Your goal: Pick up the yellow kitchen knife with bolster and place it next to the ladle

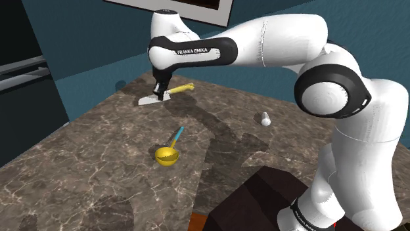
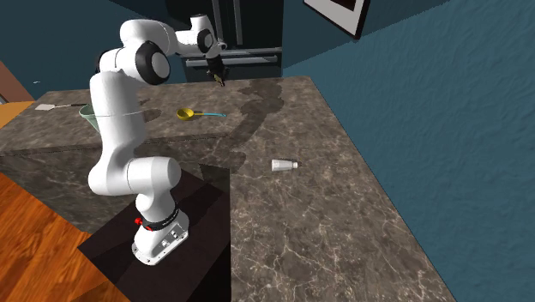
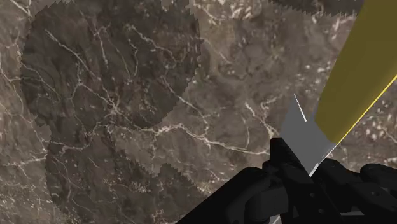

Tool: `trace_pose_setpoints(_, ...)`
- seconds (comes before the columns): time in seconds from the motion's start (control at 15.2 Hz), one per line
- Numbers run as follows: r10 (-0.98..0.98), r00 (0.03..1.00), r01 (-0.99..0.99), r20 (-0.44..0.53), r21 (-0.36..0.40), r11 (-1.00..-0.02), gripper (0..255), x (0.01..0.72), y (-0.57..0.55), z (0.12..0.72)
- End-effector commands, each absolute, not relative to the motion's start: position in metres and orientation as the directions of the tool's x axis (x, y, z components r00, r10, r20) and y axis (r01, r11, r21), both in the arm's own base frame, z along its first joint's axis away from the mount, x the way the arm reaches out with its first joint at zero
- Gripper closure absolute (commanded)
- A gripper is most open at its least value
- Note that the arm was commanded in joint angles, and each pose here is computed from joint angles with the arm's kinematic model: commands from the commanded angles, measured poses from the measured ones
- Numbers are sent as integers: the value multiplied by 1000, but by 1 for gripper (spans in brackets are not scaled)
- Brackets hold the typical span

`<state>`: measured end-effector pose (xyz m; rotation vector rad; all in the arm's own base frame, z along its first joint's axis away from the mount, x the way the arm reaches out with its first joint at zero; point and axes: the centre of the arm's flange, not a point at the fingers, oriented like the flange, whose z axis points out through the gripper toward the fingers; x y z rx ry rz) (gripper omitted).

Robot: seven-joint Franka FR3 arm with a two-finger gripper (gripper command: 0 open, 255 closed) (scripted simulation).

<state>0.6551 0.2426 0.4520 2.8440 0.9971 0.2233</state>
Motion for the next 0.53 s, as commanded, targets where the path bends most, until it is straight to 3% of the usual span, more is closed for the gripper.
trace_pose_setpoints(0.0, 628, 772, 610, 99, 160, -776, 255, 661, 267, 453)
trace_pose_setpoints(0.46, 628, 772, 610, 99, 160, -776, 255, 682, 327, 437)
